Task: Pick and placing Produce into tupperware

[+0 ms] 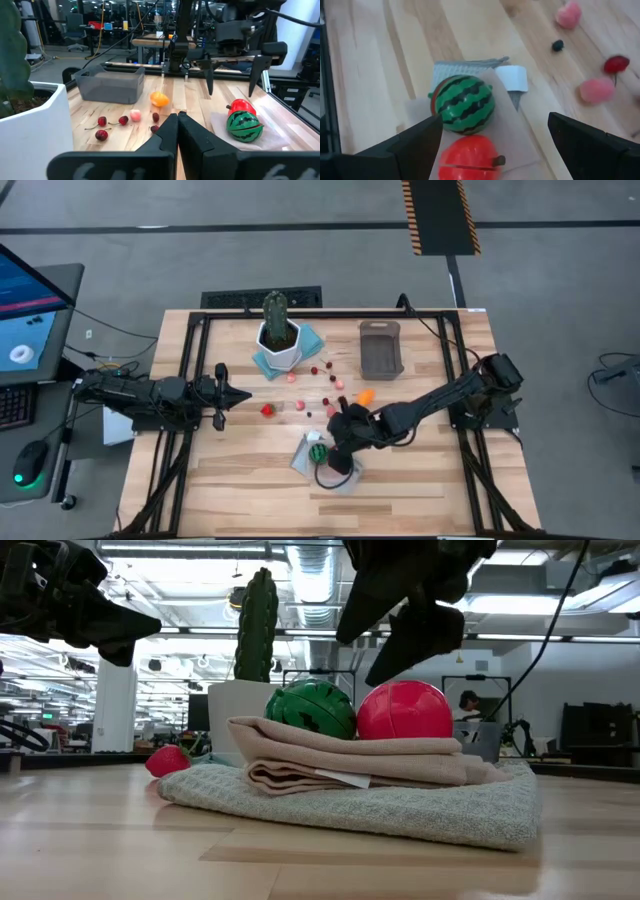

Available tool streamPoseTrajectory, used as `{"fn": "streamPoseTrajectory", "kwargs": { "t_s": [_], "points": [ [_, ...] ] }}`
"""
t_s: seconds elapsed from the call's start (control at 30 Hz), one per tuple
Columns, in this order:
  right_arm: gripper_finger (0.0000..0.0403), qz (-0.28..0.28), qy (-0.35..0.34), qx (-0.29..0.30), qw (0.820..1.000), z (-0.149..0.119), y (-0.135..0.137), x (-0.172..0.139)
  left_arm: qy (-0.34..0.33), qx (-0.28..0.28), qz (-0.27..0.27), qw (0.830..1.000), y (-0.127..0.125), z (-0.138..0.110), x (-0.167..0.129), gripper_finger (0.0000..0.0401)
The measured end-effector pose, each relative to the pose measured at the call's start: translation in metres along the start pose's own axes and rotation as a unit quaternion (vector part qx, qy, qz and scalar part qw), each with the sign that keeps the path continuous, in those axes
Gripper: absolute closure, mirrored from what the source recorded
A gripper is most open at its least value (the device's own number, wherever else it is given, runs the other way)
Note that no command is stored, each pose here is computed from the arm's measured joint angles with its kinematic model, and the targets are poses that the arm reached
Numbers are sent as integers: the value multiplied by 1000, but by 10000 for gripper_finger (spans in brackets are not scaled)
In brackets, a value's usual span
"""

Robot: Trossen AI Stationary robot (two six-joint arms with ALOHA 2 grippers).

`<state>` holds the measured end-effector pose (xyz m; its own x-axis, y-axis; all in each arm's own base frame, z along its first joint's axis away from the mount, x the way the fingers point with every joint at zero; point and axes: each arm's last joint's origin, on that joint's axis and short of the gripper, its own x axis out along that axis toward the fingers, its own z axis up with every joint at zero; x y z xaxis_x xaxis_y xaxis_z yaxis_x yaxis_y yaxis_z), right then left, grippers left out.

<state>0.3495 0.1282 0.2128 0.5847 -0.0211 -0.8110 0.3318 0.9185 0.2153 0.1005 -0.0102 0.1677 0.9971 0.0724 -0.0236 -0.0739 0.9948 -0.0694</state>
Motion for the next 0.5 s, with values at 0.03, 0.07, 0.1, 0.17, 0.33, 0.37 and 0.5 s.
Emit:
{"fn": "streamPoseTrajectory", "kwargs": {
  "t_s": [0.03,0.07,0.1,0.17,0.33,0.37,0.5],
  "points": [
    [18,-1,0,3,1000,0,0,0,0,0,0,1000,0,0,0,401],
    [19,-1,0,3,1000,1,-1,0,0,0,0,1000,0,0,0,401],
    [19,-2,-1,5,1000,2,-2,1,0,0,0,1000,0,0,0,401],
    [18,-4,-2,5,1000,4,-5,1,0,0,0,1000,0,0,0,401],
    [19,-30,5,19,999,12,-21,5,0,0,0,1000,0,0,0,401],
    [19,-37,10,21,999,14,-25,5,0,0,0,1000,0,0,0,401],
    [19,-68,28,38,997,21,-45,8,0,0,0,1000,0,0,0,401]
  ]
}}
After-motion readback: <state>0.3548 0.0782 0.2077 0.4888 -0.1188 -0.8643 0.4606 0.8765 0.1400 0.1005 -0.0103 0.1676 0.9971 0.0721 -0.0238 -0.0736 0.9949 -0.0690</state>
